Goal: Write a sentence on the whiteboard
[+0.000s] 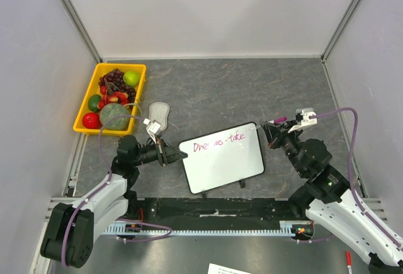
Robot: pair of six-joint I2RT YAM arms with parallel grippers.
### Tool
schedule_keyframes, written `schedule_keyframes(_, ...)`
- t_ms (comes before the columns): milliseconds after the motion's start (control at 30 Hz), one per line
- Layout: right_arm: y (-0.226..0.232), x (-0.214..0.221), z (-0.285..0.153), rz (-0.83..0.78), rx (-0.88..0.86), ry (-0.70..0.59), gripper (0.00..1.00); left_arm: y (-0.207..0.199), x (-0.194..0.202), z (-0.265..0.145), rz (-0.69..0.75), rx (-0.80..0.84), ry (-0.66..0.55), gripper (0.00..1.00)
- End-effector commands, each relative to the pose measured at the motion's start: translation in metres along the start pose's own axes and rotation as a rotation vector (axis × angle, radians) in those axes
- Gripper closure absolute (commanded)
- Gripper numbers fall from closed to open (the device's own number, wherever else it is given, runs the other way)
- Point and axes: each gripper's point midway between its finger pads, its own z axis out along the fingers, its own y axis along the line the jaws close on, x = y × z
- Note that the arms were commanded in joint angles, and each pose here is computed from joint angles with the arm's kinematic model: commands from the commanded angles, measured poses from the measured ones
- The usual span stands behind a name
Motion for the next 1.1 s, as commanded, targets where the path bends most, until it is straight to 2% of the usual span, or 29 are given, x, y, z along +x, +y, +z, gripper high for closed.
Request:
schedule_keyframes(0, 0.004, -0.015, -0.004, -0.020, -0.012, -0.021, 1.00, 0.002, -0.005, 0.001, 0.098, -0.001, -0.019, 0.98)
schedule_keyframes(1067, -0.003, 0.011, -0.003, -0.058, 0.002, 0.059, 1.00, 0.002, -0.004, 0.000, 0.097, -0.001, -0.019, 0.98)
